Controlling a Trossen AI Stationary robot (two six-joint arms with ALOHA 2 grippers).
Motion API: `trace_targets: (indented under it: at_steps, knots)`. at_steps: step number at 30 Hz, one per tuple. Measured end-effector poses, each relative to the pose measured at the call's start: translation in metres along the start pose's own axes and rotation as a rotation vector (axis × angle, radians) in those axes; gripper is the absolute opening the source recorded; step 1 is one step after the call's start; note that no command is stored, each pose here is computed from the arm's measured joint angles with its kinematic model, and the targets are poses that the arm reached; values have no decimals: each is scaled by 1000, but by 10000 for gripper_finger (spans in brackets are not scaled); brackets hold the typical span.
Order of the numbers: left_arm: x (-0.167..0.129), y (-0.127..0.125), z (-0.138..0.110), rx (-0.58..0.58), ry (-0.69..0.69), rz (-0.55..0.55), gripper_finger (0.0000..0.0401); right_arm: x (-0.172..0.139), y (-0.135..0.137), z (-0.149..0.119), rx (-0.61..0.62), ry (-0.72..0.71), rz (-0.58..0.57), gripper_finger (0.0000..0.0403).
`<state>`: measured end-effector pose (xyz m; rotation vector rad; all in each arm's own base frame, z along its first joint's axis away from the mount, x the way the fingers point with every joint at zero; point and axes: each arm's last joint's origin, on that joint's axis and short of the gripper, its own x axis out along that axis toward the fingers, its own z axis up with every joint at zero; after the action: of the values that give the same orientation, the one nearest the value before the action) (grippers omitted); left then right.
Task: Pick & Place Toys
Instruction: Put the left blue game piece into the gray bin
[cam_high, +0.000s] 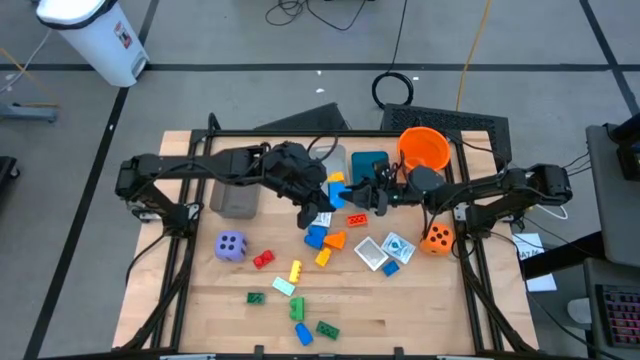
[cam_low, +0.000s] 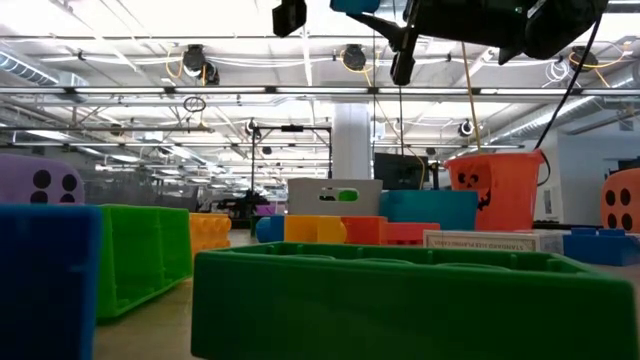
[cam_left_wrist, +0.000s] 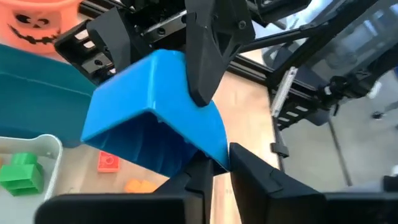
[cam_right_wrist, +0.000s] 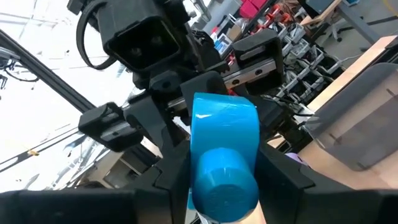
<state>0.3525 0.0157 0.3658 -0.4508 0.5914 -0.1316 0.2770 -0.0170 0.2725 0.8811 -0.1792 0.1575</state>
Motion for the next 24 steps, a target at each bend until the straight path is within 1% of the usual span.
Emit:
trace_targets:
  at_steps: [6,9,11,14,19,21,24]
  knots:
    - [-5,10,4,-51,27,-98,142,0,-2,2,-9,-6,-9,134]
    - [-12,14,7,-98,42,-162,169,-1,-5,6,-12,3,0,134]
    - [-23,16,9,-129,43,-195,182,-3,-6,10,-13,15,14,135]
    - [-45,14,11,-135,33,-225,193,-5,-10,16,-5,13,13,135]
    - [-91,5,11,-103,-26,-214,190,-3,-6,36,-32,44,-11,136]
    - [-112,-1,11,-73,-79,-217,185,3,-2,47,-62,92,-52,136]
    - [-144,-10,10,-35,-174,-191,178,13,9,64,-140,202,-159,136]
